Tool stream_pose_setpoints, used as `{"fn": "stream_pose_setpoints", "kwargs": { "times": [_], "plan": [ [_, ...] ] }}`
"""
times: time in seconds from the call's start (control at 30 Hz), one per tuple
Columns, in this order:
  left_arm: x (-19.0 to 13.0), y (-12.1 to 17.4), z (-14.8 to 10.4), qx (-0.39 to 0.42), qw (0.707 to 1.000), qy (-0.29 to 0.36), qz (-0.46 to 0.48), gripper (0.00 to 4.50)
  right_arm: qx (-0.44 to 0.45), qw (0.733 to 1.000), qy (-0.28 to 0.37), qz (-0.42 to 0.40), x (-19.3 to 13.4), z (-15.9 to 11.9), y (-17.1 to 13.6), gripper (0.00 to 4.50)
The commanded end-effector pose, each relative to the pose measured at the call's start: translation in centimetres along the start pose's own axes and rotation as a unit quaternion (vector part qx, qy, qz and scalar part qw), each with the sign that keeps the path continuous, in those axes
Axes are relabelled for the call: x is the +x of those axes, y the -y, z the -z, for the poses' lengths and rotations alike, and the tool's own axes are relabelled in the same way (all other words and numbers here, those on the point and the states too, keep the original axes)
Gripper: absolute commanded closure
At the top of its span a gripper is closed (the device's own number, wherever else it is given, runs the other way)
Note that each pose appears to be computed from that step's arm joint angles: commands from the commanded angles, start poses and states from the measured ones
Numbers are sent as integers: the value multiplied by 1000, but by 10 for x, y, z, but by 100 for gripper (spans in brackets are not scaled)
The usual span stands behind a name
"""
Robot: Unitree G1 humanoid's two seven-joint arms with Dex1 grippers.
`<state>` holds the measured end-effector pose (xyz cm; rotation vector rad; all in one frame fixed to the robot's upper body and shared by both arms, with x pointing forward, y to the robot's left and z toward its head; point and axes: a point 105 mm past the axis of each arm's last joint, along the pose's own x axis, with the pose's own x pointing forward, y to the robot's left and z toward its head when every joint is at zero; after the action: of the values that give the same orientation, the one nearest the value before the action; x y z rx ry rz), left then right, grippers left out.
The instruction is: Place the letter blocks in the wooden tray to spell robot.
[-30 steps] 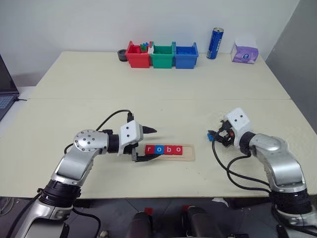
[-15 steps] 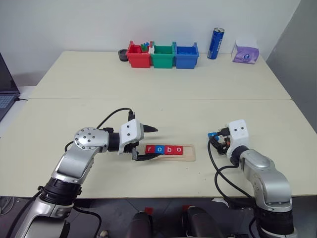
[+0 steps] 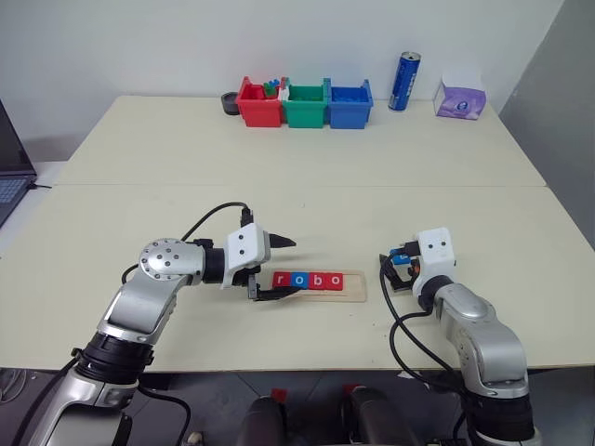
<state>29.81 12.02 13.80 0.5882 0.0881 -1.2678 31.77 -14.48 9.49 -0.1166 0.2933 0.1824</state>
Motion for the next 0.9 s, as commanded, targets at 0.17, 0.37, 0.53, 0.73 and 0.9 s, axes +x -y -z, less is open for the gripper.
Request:
{"fn": "stream_pose_setpoints", "kwargs": {
  "times": [0.17,0.37,0.53,0.73,0.9],
  "plan": [
    [0,-2,-7,21,1000,6,2,0,14,1000,-2,9,4,8,-1,1],
    [0,-3,-7,21,1000,5,0,0,33,999,-10,22,8,15,4,39],
    [-1,-2,-6,20,1000,5,-1,0,46,998,-16,32,8,19,6,201],
    [0,0,-7,19,1000,7,5,0,38,999,-5,22,-1,16,2,303],
    [1,2,-9,18,1000,13,18,0,-3,1000,9,10,-36,14,-10,303]
  ]
}}
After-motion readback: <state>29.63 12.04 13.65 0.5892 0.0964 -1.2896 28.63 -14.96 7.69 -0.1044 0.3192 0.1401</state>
